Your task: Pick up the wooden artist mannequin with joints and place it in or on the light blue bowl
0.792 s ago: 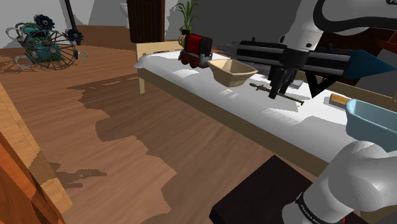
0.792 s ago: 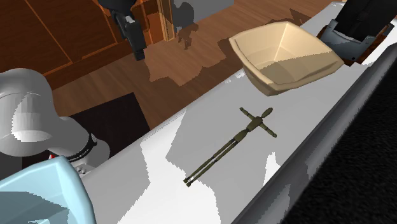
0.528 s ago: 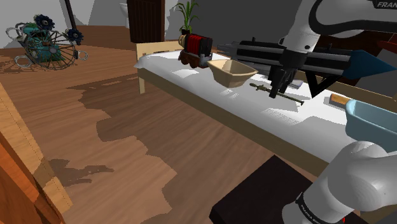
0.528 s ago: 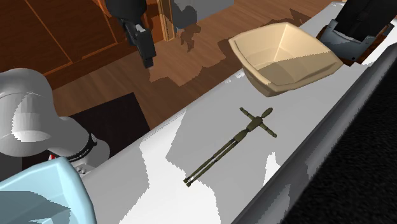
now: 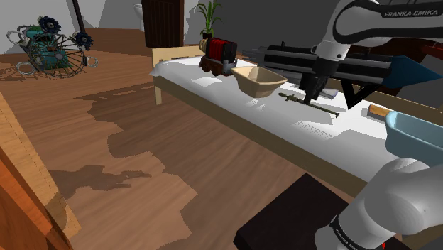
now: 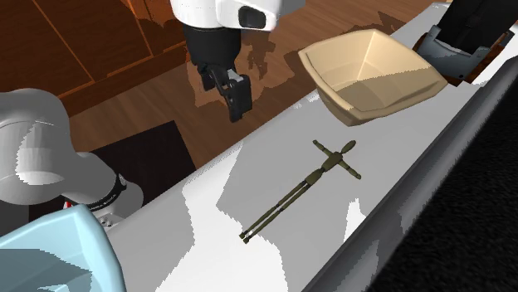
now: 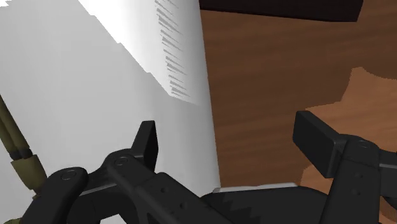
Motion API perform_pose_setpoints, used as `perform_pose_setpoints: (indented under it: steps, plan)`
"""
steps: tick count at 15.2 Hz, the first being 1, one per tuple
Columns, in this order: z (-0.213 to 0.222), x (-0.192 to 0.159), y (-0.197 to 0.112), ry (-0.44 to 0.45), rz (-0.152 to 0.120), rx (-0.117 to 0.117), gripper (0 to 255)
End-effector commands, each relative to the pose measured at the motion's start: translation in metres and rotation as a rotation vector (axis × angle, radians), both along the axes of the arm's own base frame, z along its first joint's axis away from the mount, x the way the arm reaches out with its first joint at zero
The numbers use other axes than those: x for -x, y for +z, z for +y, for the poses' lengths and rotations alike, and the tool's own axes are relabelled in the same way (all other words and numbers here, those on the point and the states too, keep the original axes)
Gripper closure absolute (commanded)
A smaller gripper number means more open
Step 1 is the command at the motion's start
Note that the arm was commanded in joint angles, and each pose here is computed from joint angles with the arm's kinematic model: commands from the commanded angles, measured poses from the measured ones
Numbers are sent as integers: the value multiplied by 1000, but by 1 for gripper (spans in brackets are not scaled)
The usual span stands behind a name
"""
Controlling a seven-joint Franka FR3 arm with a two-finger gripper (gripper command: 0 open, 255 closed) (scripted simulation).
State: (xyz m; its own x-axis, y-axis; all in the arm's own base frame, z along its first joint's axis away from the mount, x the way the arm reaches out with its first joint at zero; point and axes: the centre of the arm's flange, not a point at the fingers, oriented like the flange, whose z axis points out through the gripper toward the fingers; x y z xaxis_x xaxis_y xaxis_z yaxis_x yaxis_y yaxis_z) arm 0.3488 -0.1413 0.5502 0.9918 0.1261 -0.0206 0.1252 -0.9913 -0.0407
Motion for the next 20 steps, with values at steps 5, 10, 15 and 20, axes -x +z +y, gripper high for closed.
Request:
perform_pose_setpoints:
  steps: [5,10,15,20]
  plan:
    - [-71,-27,-17,34,-3,9,0]
    - [-129,-53,-30,62,-6,16,0]
    - [-179,-77,-41,86,-9,22,0]
    - [-179,-77,-67,86,-9,22,0]
